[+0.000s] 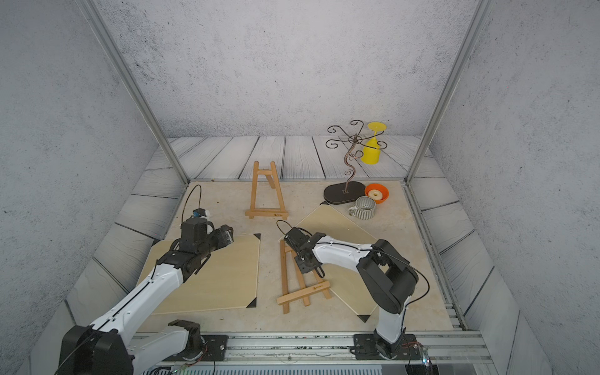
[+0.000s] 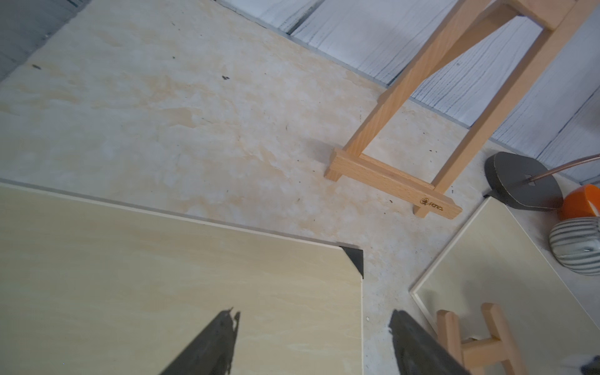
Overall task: Assemble the easel
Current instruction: Move the easel to the drawing board, then adjust the drawing board at the center of the board.
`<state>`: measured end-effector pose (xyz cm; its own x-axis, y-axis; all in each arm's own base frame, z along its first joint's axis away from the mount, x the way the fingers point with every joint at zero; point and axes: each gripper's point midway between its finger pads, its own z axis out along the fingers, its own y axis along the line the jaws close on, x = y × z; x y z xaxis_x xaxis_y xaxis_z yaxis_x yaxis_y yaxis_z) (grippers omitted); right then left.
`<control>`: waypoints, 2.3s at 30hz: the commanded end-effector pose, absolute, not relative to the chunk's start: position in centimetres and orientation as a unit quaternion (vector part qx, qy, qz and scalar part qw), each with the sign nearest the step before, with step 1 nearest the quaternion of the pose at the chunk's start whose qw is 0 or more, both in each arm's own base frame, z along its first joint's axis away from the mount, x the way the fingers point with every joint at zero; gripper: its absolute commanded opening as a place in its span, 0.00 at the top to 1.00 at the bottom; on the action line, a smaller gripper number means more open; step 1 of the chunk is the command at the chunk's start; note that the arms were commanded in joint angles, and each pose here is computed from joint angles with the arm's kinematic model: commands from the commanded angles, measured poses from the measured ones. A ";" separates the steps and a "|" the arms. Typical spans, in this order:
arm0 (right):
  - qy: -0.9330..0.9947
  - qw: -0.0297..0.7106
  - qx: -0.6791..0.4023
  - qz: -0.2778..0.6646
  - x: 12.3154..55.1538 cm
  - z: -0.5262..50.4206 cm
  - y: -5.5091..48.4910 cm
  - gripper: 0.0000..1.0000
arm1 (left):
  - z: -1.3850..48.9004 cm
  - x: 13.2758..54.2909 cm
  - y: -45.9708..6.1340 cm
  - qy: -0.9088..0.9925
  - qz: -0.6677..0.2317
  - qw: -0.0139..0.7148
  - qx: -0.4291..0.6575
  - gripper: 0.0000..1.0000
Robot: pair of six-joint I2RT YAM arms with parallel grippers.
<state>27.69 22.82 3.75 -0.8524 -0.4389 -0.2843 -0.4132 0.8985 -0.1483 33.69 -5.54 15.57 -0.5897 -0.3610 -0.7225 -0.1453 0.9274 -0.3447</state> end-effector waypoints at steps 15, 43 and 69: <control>0.967 0.185 -0.168 -0.042 29.1 8.0 19.5 0.33 | 15.4 32.9 -0.1 0.874 -0.067 0.421 -0.234 0.17; 0.860 0.221 -0.437 0.143 18.9 7.9 43.2 0.03 | 14.5 32.9 12.6 0.856 0.153 0.380 -0.317 0.18; 0.833 0.263 -0.487 -0.011 18.4 0.9 44.6 0.01 | 16.1 32.1 12.6 0.859 0.107 0.386 -0.317 0.16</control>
<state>15.91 47.04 3.62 -0.3551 -0.7978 -0.4873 -0.8573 0.4858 -0.1706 31.94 12.37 15.04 -0.4964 -0.4720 -0.7286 -0.6426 0.7641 -0.0572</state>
